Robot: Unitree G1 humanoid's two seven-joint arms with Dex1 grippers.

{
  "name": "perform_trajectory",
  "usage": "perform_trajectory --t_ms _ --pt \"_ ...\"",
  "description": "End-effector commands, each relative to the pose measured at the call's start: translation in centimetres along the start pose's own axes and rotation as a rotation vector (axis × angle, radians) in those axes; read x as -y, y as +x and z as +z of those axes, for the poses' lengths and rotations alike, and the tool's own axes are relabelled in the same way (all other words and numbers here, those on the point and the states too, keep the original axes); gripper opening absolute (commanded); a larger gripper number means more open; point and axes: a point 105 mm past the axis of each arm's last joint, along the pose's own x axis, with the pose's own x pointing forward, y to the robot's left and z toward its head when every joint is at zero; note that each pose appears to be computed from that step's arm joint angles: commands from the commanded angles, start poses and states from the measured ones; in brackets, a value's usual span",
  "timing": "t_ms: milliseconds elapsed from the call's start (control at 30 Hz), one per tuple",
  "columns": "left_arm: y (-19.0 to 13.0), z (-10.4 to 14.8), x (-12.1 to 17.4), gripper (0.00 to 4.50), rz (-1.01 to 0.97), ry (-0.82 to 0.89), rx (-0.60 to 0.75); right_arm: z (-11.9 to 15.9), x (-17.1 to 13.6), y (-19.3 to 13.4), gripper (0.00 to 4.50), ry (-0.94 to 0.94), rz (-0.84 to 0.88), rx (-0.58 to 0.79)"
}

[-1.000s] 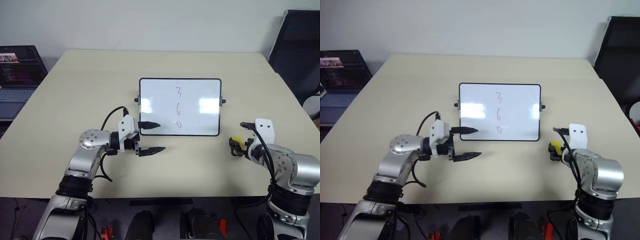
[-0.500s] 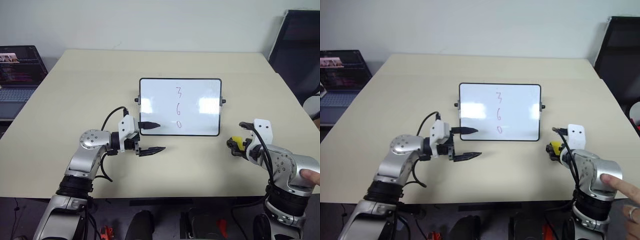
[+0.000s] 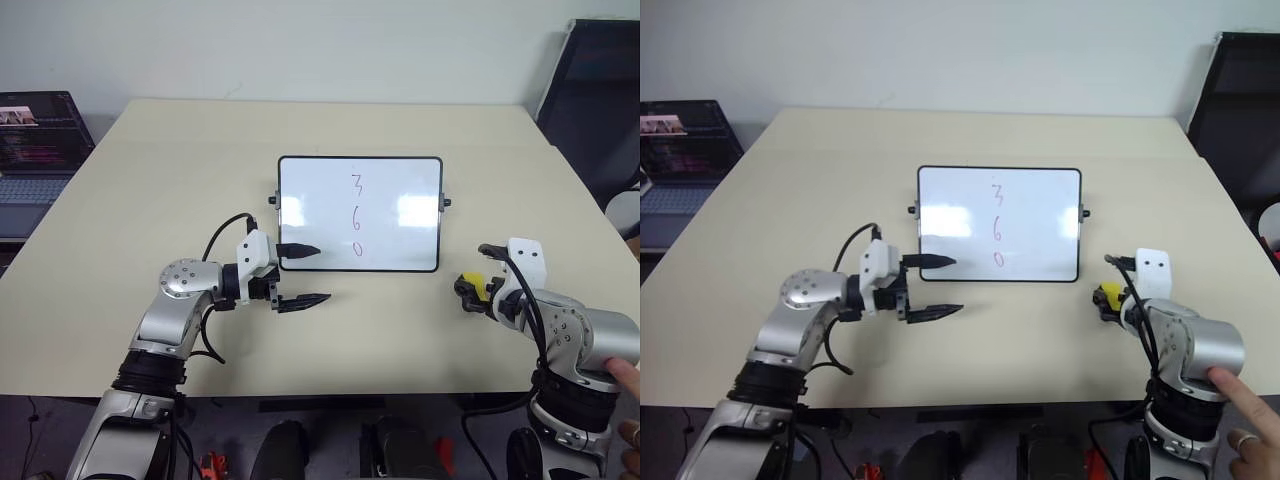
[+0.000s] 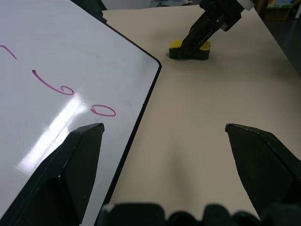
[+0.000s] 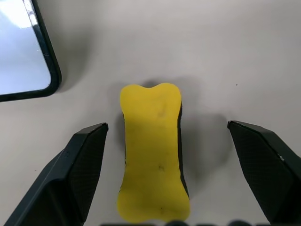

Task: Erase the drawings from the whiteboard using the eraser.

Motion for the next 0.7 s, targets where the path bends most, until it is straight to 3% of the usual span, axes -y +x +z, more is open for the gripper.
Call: perform_trajectory --t_ms 33,433,567,700 --pt "0.0 1.3 -0.6 4.50 0.011 0.054 0.025 1.1 0.1 -0.6 4.23 -0.010 -0.006 0.045" --pt "0.1 1.3 -0.6 4.50 0.008 0.056 0.029 1.4 0.0 -0.6 4.39 0.024 0.014 0.063" --pt "0.0 1.2 -0.5 4.50 0.009 0.057 0.027 1.6 0.8 -0.6 4.39 -0.031 -0.054 0.060" --pt "0.0 1.2 -0.5 4.50 0.009 0.057 0.027 2.9 0.3 -1.0 4.39 -0.021 -0.017 0.131"
